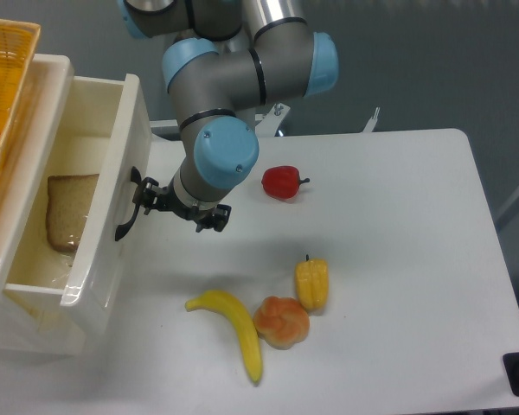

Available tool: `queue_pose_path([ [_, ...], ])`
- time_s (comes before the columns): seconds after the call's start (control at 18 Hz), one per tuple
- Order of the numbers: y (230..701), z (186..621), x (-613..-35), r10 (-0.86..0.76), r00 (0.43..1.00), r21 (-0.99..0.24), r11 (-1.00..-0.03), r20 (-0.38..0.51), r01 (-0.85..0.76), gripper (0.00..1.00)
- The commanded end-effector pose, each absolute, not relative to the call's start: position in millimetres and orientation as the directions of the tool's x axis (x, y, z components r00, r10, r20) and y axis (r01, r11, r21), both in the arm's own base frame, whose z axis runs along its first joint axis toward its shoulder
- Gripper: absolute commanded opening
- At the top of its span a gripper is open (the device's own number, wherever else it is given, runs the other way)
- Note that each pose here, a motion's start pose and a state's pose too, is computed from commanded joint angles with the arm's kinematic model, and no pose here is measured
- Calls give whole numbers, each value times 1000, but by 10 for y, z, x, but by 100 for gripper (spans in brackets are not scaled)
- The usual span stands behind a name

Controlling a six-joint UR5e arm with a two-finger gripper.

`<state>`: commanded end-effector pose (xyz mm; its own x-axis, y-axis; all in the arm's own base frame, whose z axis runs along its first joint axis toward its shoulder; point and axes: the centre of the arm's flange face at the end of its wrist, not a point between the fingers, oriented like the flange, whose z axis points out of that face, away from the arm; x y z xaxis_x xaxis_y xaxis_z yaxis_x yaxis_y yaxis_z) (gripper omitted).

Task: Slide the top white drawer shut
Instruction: 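Reposition the gripper against the drawer front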

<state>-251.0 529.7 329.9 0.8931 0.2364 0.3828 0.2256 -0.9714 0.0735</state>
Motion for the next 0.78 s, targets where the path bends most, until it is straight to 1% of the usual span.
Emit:
queue_pose_path([
  [0.11,5291,3409,-2623,247,891,70,-969,380,239,100],
  [0.44,5162,3501,-2917,288,881,69,-957,376,283,100],
  [0.78,5181,3413,-2951,293,878,77,-955,378,285,100],
])
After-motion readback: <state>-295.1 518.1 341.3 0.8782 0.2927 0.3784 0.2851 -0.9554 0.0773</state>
